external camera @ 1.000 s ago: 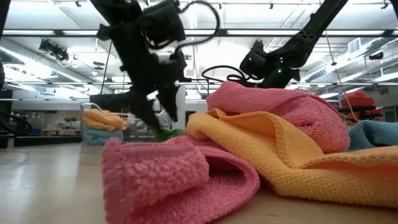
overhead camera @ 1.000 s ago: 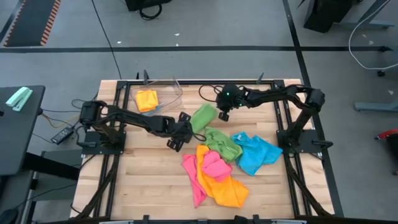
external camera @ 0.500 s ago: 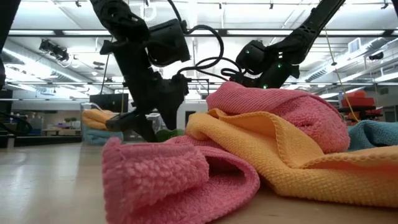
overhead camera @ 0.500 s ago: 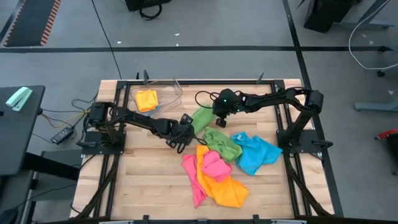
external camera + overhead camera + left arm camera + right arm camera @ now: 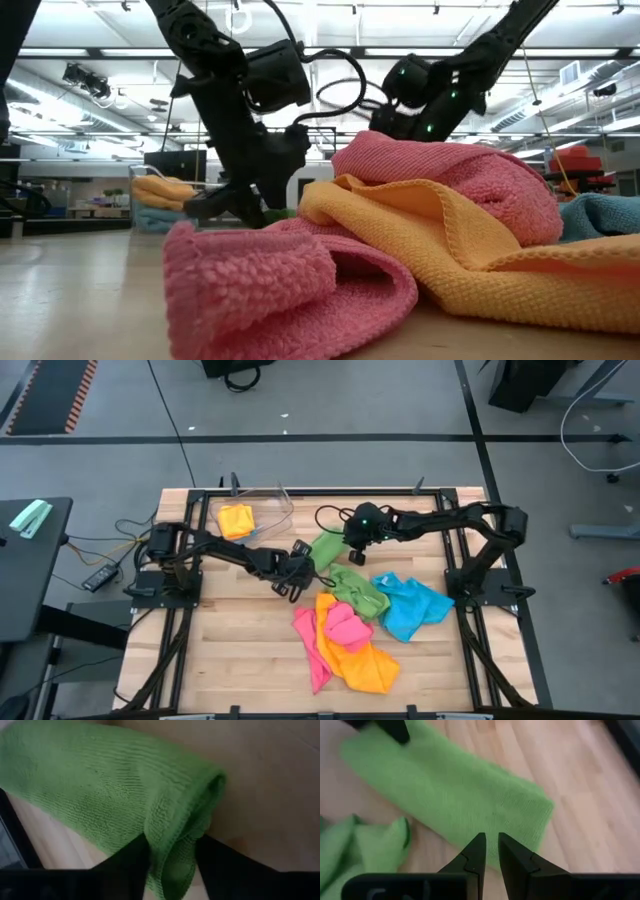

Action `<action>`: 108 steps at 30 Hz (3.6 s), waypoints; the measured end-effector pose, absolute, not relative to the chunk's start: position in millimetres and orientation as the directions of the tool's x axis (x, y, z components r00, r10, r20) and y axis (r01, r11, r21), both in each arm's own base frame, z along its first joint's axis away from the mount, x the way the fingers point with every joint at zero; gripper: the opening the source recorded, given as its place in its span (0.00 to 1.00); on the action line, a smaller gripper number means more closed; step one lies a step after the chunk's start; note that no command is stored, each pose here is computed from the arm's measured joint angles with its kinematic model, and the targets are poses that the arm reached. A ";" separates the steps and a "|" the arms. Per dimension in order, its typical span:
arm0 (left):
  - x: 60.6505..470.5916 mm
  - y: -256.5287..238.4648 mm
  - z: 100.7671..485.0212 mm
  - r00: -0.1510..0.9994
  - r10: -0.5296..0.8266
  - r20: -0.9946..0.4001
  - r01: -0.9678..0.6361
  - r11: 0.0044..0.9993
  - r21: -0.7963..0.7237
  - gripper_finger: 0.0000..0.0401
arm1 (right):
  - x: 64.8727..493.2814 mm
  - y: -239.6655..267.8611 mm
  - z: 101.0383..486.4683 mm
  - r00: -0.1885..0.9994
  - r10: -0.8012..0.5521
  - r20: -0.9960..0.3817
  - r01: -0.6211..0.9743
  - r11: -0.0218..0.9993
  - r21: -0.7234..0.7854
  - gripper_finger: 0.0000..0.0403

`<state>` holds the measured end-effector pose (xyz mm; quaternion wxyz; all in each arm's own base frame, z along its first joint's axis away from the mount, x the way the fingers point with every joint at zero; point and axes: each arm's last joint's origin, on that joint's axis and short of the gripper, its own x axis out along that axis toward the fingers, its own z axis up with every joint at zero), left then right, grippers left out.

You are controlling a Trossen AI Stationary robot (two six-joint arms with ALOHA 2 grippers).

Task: Fold microfiber towels
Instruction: Fold the left green microfiber towel

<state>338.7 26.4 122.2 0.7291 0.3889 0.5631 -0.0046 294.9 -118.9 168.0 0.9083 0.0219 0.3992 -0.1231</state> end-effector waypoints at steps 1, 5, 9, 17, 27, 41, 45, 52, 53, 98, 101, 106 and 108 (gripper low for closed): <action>339.1 27.9 122.2 0.370 0.429 -0.824 0.427 0.709 0.561 0.36 | 292.6 -117.6 172.8 0.653 -0.207 -0.729 0.241 0.969 -0.059 0.15; 340.6 31.3 121.5 0.388 0.402 -0.829 0.399 0.738 0.544 0.16 | 289.1 -106.5 192.8 0.693 -0.202 -0.692 0.225 0.973 -0.059 0.15; 341.5 32.6 121.6 0.401 0.374 -0.836 0.394 0.753 0.527 0.04 | 295.1 -90.0 202.4 0.744 -0.172 -0.645 0.184 0.982 -0.050 0.15; 336.9 28.8 134.9 0.392 0.338 -0.855 0.399 0.776 0.489 0.03 | 321.9 -66.5 184.3 0.795 -0.139 -0.590 0.117 0.990 -0.074 0.15; 344.4 24.3 168.4 0.339 0.175 -0.924 0.405 0.860 0.311 0.04 | 340.6 -82.4 149.6 0.809 -0.203 -0.551 0.149 0.979 -0.143 0.15; 359.3 30.8 193.2 0.414 0.165 -0.895 0.336 0.887 0.319 0.04 | 349.2 -82.6 109.9 0.783 -0.181 -0.594 0.135 0.983 -0.122 0.14; 364.4 40.7 196.2 0.472 0.182 -0.863 0.249 0.911 0.328 0.07 | 350.2 -78.7 98.7 0.764 -0.168 -0.623 0.150 0.985 -0.082 0.13; 373.1 53.7 187.2 0.507 0.206 -0.837 0.185 0.922 0.339 0.06 | 353.0 -67.9 94.8 0.761 -0.153 -0.631 0.142 0.987 -0.068 0.13; 375.0 54.8 185.5 0.513 0.215 -0.831 0.180 0.920 0.349 0.06 | 352.4 -66.3 95.6 0.757 -0.145 -0.638 0.140 0.988 -0.059 0.13; 372.3 60.4 175.9 0.452 0.232 -0.861 0.294 0.873 0.390 0.06 | 289.6 -130.3 153.0 0.480 -0.576 -0.662 0.539 0.789 -0.296 0.13; 372.7 60.5 176.2 0.457 0.231 -0.859 0.297 0.870 0.393 0.08 | 276.6 -140.2 142.2 0.467 -0.583 -0.664 0.581 0.769 -0.266 0.13; 374.0 60.5 176.8 0.470 0.231 -0.852 0.317 0.857 0.407 0.09 | 262.3 -142.9 127.5 0.519 -0.514 -0.683 0.575 0.801 -0.166 0.12; 375.3 60.9 177.6 0.484 0.234 -0.843 0.321 0.849 0.420 0.07 | 259.2 -140.6 122.6 0.525 -0.503 -0.687 0.568 0.808 -0.157 0.12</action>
